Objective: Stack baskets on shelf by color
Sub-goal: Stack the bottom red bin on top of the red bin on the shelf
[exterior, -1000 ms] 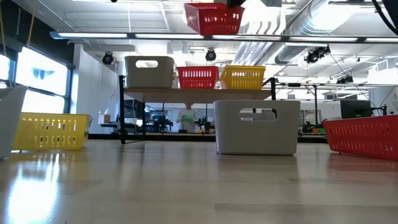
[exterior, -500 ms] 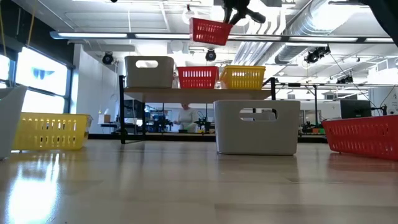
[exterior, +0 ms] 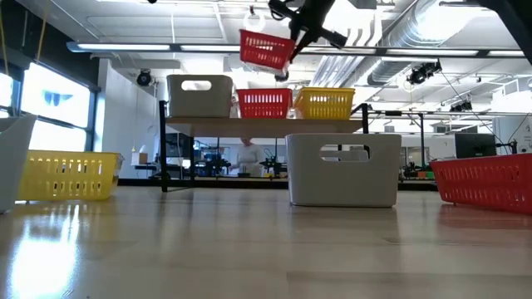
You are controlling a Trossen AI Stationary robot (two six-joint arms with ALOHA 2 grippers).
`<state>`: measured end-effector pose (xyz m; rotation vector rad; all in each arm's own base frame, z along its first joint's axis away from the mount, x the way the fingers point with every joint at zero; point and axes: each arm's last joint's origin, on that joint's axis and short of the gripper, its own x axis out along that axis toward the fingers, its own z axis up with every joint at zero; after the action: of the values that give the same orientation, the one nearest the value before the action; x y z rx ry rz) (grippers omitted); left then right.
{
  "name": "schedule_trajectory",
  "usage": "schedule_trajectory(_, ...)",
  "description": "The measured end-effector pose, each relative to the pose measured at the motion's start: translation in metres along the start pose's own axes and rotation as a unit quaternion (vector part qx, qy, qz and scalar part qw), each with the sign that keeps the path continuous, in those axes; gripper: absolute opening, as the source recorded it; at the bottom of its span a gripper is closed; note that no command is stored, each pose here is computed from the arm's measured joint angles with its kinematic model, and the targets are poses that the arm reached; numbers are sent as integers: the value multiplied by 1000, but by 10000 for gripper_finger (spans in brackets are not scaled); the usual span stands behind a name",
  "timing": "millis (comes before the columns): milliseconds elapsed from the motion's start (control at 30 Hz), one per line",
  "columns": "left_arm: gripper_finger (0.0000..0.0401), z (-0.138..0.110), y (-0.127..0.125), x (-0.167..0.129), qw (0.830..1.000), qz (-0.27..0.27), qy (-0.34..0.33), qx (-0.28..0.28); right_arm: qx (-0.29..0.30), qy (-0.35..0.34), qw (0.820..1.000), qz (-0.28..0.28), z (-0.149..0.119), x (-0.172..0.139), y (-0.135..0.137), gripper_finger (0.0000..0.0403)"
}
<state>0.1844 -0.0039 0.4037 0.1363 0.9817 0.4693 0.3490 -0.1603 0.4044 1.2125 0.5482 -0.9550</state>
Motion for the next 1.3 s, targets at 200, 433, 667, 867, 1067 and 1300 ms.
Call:
schedule_trajectory(200,145,0,0,0,1000,0,0,-3,7,18,1000,-13,-1,15,-6,0)
schedule_trajectory(433,145,0,0,0,1000,0,0,-9,3,23,999,-34,2,26,-14,0)
schedule_trajectory(667,145,0,0,0,1000,0,0,-10,-5,28,999,-31,1,35,-15,0)
schedule_trajectory(867,145,0,0,0,1000,0,0,-14,-12,25,999,-30,1,37,-15,0)
schedule_trajectory(1067,145,0,0,0,1000,0,0,-14,-13,33,999,-39,0,50,-14,0)
schedule_trajectory(1300,145,0,0,0,1000,0,0,-14,-16,44,998,-49,-1,62,-15,0)
